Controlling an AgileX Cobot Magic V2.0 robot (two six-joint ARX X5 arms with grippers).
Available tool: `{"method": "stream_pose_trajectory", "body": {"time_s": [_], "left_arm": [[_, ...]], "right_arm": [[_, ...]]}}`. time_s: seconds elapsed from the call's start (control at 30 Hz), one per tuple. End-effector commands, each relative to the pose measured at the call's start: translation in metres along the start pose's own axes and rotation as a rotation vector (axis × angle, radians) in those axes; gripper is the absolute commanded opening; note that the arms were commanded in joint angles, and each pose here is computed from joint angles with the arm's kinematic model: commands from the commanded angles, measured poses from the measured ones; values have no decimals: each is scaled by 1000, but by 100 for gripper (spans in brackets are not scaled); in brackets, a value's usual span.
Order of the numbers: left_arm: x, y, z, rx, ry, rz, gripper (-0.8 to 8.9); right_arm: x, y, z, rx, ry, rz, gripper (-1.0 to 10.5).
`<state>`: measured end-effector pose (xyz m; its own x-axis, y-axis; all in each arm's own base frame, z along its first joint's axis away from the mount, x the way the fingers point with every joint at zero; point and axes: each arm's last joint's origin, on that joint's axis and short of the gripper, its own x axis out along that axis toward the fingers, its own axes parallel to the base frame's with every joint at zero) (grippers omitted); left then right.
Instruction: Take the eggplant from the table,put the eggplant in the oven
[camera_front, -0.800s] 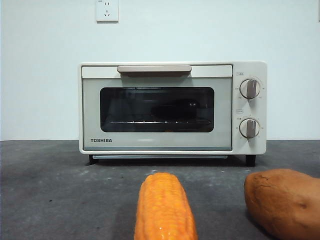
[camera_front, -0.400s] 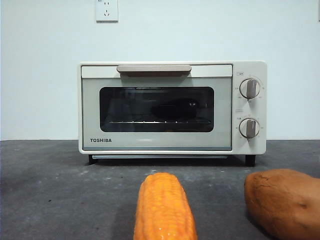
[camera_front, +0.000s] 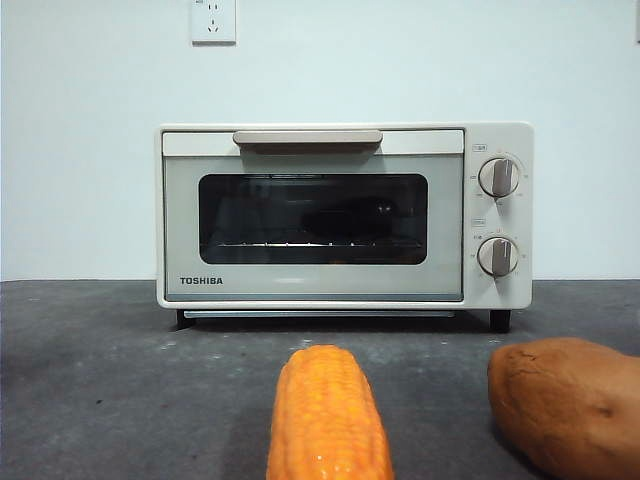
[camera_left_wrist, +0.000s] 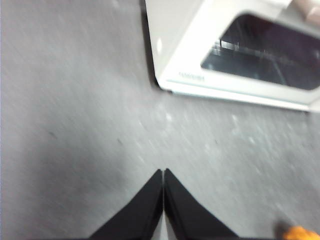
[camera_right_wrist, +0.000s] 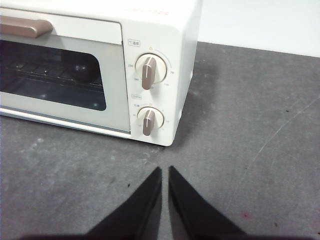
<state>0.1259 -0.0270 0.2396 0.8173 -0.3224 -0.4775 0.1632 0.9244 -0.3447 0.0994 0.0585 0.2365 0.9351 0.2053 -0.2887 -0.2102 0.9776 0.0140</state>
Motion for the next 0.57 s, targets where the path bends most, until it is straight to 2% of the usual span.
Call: {"method": "stream_pose_trajectory", "body": {"time_s": [0.03,0.2,0.27,0.57], "left_arm": [[-20,-4,4,198,-137,15,6],[-33,4,-8,381,-494,104,6],[-28,11,-21,393,-575,111,6],[-8,26,-58,395,-590,110,6]], "right_arm": [[-1,1,3,22,-16,6,12],[-1,1,3,22,-17,6,12],[-1,1,3,22,-16,6,12],[-1,1,3,22,-17,6,12]]}}
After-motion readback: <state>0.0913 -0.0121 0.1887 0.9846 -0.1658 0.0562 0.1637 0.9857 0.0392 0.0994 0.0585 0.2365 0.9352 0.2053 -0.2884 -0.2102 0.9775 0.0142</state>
